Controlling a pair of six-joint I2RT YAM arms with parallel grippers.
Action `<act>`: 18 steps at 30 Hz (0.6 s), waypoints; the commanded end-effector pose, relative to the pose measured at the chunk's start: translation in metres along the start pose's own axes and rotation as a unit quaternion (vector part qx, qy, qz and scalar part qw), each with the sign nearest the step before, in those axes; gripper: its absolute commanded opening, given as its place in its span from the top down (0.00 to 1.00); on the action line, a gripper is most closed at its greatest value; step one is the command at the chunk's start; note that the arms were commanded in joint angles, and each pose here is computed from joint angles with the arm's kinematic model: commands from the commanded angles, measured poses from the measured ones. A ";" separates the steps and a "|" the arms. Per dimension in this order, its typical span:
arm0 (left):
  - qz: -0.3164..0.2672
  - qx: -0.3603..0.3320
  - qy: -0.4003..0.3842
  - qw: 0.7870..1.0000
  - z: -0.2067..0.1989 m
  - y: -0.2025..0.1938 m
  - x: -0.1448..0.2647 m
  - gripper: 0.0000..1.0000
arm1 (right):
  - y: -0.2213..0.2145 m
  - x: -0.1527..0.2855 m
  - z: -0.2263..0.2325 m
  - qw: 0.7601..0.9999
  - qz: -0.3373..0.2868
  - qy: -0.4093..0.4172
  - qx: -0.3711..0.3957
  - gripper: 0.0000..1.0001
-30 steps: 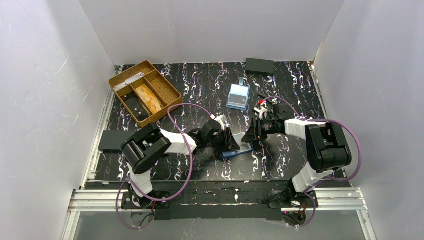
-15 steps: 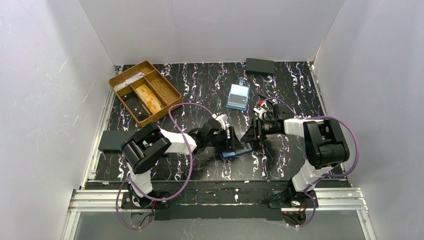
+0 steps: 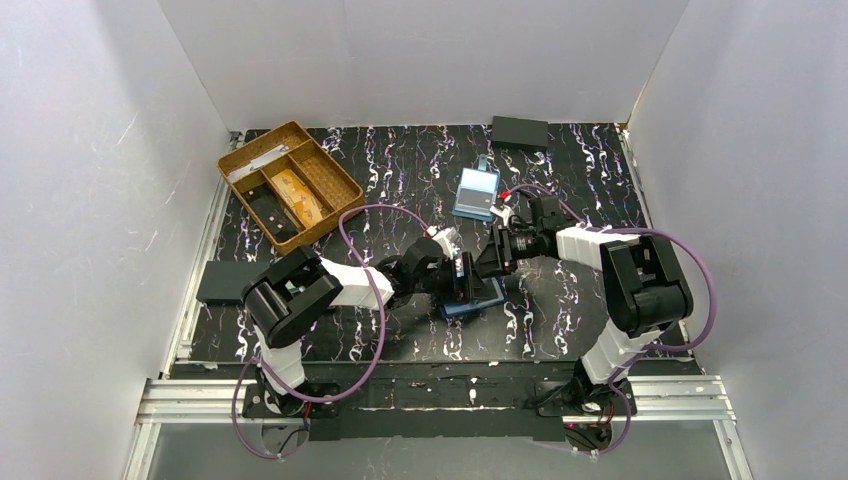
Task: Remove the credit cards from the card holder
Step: Remove the credit card from the card holder.
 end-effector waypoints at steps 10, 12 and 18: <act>0.001 0.050 0.081 0.995 0.045 -0.015 0.016 0.23 | -0.007 -0.026 0.024 0.997 0.070 0.039 0.013 0.49; -0.004 0.059 0.084 0.995 0.047 -0.014 0.018 0.23 | -0.005 -0.026 0.024 0.997 0.068 0.040 0.021 0.48; -0.013 0.090 0.091 0.992 0.056 -0.011 0.024 0.25 | 0.000 -0.015 0.022 0.994 0.053 0.027 0.091 0.47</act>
Point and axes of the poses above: each gripper's point midway between its finger pads, its own x axis back along the fingers, its own z axis along the line the jaws close on, y = z × x, the point moved 3 cm from there along x, back along the fingers, and after that the axes turned 4 degrees about -x, right-handed, at the moved point
